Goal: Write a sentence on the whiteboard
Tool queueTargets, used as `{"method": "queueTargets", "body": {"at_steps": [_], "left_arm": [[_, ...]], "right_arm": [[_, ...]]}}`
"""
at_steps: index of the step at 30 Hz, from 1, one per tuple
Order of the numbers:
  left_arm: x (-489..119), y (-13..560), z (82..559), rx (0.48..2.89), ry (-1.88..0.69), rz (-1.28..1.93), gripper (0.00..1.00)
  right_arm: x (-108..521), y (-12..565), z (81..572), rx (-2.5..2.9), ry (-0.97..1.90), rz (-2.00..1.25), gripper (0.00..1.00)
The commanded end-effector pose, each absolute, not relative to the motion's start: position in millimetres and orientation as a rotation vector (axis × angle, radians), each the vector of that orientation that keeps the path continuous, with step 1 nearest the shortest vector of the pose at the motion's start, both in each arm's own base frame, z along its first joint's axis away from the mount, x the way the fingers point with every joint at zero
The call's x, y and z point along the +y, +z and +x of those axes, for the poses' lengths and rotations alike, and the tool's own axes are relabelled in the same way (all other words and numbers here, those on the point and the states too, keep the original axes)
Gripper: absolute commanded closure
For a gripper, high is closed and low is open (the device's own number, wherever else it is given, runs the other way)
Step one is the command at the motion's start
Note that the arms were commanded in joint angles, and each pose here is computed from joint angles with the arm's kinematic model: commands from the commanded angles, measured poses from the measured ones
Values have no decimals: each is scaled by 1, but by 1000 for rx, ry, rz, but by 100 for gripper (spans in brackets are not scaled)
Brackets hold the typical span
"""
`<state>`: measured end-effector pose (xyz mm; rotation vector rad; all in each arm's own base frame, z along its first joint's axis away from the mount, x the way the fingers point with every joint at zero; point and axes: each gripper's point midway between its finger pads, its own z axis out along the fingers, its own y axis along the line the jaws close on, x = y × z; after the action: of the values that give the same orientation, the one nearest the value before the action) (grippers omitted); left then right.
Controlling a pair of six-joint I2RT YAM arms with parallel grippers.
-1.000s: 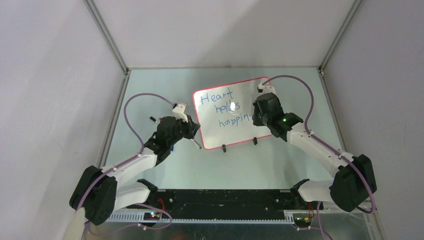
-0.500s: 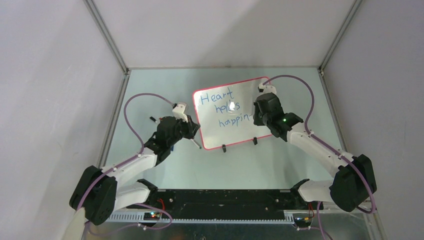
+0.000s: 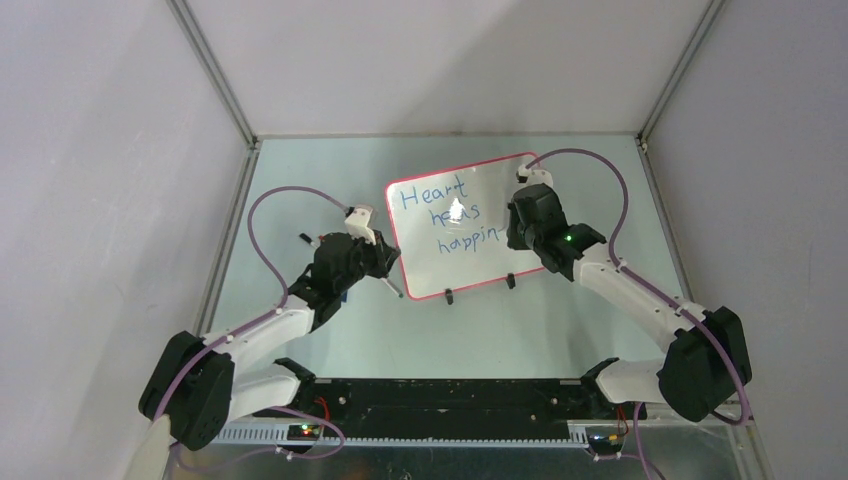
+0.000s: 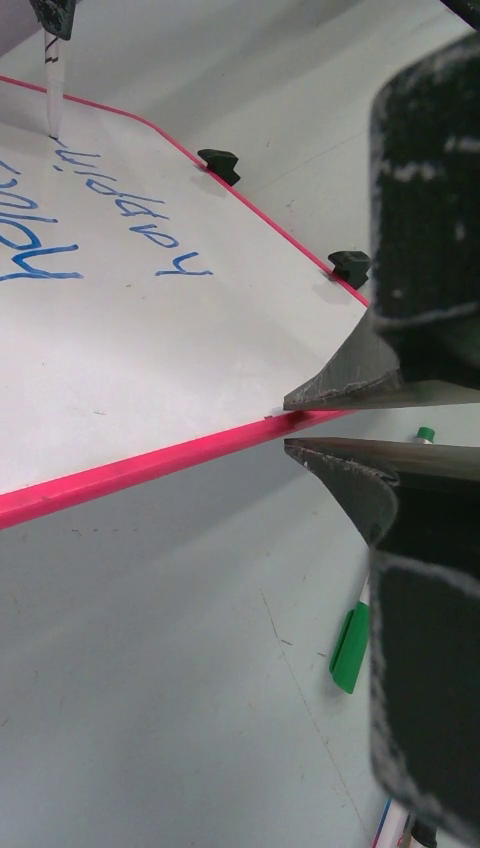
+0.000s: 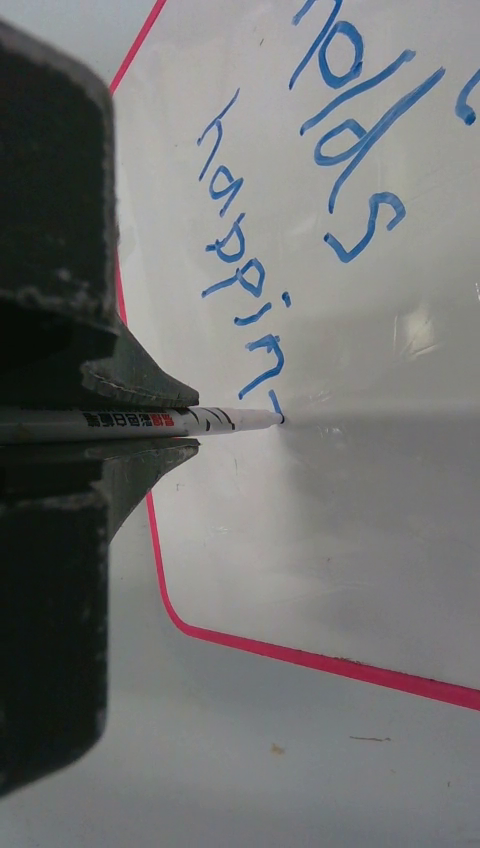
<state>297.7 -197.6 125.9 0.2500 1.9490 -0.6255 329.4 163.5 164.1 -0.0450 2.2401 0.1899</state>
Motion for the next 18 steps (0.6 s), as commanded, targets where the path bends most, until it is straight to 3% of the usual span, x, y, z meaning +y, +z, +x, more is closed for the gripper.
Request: {"method": "queueTargets", "body": {"at_steps": [1,18], "left_arm": [[-198,141,301,1894,-614,268,79],[-199,142,301,1892,-615,268,79]], "right_arm": [[168,185,346,2176,212,-10,100],[173,192,347,2164,242,-23,100]]}}
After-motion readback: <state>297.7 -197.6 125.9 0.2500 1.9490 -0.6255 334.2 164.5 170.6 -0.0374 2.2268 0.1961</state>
